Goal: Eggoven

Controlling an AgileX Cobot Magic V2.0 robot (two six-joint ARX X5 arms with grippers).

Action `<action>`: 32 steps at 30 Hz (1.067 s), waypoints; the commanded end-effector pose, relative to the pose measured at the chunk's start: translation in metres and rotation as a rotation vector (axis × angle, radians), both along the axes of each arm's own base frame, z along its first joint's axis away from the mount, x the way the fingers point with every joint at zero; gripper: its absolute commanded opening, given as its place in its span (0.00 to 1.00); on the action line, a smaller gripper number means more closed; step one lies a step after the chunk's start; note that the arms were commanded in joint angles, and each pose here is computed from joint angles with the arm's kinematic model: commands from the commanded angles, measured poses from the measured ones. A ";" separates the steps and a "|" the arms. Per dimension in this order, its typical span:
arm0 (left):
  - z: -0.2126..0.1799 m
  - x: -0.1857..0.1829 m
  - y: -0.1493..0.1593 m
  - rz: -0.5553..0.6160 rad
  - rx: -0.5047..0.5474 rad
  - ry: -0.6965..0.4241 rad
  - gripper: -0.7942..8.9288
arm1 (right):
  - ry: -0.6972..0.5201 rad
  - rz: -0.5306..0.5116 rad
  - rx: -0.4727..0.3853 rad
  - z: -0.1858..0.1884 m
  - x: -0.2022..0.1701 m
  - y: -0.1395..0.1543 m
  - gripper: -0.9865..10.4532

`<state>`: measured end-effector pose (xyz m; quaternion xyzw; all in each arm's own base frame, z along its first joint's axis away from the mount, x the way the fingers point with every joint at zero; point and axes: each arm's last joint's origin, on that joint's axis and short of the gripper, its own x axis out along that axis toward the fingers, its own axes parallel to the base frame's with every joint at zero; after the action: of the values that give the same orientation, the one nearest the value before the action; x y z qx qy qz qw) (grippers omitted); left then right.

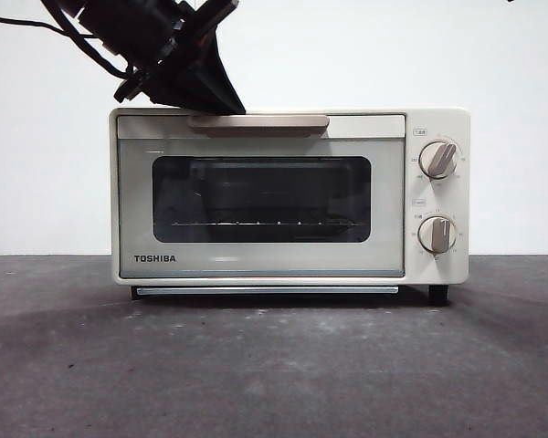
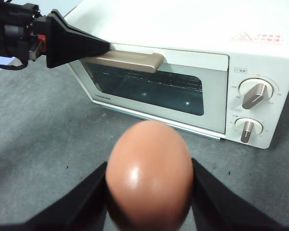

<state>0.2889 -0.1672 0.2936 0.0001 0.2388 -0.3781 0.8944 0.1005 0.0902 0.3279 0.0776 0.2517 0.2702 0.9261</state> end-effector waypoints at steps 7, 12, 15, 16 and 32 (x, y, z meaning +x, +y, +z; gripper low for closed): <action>-0.011 -0.009 -0.013 -0.064 0.124 0.069 0.09 | -0.023 0.015 0.000 0.005 0.000 0.001 0.09; -0.019 -0.022 -0.021 -0.107 0.176 0.151 0.09 | -0.023 0.015 0.000 0.005 0.000 0.001 0.09; -0.024 -0.032 -0.027 -0.143 0.214 0.208 0.09 | -0.023 0.015 0.001 0.005 0.000 0.001 0.09; -0.025 -0.036 -0.029 -0.155 0.225 0.227 0.09 | -0.024 0.015 0.001 0.005 0.000 0.001 0.09; 0.012 -0.090 -0.028 -0.228 0.197 0.243 0.09 | -0.010 0.018 -0.003 -0.001 0.020 0.021 0.09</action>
<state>0.1979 -0.1931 0.3031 0.0710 0.3859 -0.4478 0.8034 0.1206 0.1091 0.3224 0.0749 0.2571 0.2694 0.9251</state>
